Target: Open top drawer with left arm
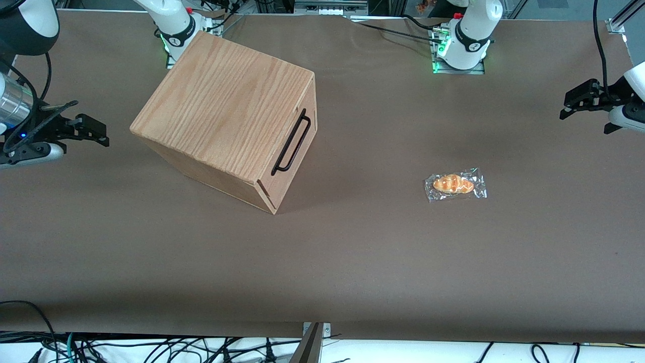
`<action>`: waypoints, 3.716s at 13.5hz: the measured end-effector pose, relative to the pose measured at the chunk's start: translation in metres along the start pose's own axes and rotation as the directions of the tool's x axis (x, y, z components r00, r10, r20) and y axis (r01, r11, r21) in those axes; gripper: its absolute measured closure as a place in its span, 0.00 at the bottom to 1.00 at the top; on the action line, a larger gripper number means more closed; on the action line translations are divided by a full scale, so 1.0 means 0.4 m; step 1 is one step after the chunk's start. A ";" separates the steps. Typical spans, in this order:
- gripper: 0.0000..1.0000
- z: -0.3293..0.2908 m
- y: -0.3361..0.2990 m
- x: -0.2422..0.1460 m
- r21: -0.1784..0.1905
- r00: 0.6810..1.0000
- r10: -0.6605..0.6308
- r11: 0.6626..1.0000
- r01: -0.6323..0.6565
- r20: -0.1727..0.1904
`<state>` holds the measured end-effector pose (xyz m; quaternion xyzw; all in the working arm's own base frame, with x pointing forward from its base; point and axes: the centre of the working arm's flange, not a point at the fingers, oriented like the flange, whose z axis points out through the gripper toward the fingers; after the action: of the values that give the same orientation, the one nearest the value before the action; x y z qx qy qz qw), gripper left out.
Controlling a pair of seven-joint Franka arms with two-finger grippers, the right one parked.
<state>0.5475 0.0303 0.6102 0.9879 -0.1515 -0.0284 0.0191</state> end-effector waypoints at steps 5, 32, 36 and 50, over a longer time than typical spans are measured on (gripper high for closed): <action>0.00 0.000 0.000 0.000 0.000 1.000 0.000 1.000 0.000 0.000; 0.00 0.146 0.012 0.086 -0.185 0.998 -0.034 0.982 0.043 0.055; 0.00 0.316 0.298 0.251 -0.253 0.985 0.073 0.967 -0.031 0.157; 0.00 0.586 1.185 0.381 -0.417 0.997 0.065 0.908 -0.039 0.048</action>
<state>0.5369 -0.4745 0.3907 0.9555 -0.1688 -0.0894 0.2248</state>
